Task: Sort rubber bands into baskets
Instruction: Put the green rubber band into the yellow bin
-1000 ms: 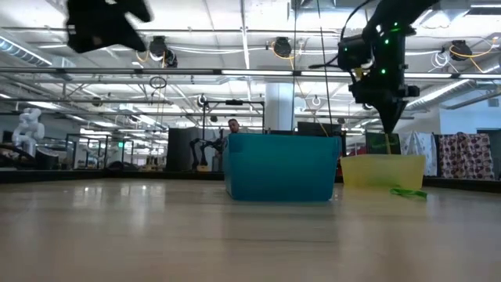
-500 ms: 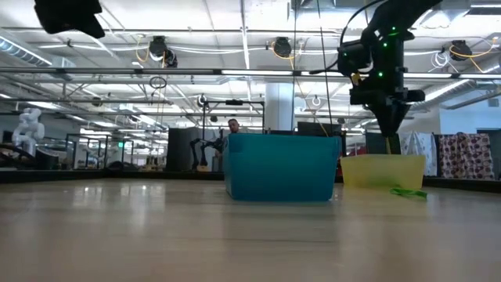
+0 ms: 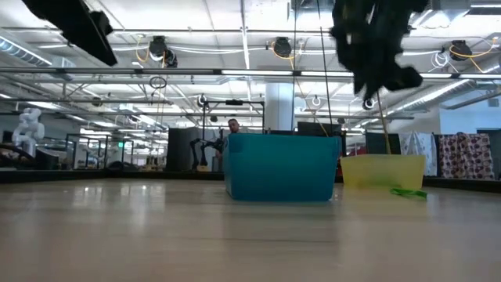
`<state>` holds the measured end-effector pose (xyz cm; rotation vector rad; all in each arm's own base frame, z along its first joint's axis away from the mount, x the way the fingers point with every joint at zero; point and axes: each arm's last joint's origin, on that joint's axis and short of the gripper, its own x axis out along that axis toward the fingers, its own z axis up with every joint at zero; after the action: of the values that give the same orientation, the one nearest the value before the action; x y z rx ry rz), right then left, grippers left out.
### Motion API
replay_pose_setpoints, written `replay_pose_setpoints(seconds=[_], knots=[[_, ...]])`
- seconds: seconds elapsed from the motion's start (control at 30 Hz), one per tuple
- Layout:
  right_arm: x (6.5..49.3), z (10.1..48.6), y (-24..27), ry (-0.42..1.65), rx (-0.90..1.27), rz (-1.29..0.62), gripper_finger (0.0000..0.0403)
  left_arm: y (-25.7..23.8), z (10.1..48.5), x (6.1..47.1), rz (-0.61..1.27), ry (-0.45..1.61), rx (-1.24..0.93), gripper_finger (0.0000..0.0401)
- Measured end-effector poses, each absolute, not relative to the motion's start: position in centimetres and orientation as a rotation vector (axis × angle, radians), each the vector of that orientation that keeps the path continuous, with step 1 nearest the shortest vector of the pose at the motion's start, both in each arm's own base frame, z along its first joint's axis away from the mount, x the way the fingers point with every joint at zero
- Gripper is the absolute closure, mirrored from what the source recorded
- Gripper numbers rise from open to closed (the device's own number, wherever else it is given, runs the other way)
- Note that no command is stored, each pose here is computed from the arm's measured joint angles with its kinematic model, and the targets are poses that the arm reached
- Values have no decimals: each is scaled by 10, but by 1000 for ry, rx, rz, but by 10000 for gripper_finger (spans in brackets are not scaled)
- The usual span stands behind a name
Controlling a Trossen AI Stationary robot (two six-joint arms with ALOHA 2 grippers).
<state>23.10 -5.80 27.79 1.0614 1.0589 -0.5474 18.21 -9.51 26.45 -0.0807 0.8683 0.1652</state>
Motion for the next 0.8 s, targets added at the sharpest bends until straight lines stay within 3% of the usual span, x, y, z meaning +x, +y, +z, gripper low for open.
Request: replay_pose_setpoints(seconds=[0.2, 0.37, 0.6, 0.8], knots=[[256, 292, 44, 855, 1038, -397, 313, -87, 259, 193, 141, 829, -78, 226], [267, 281, 128, 703, 1078, -315, 313, -89, 262, 198, 74, 792, -71, 226], [268, 242, 217, 787, 1227, -139, 313, -91, 262, 199, -10, 801, -45, 226], [248, 209, 244, 964, 1217, -248, 320, -93, 262, 198, -15, 807, -74, 226]])
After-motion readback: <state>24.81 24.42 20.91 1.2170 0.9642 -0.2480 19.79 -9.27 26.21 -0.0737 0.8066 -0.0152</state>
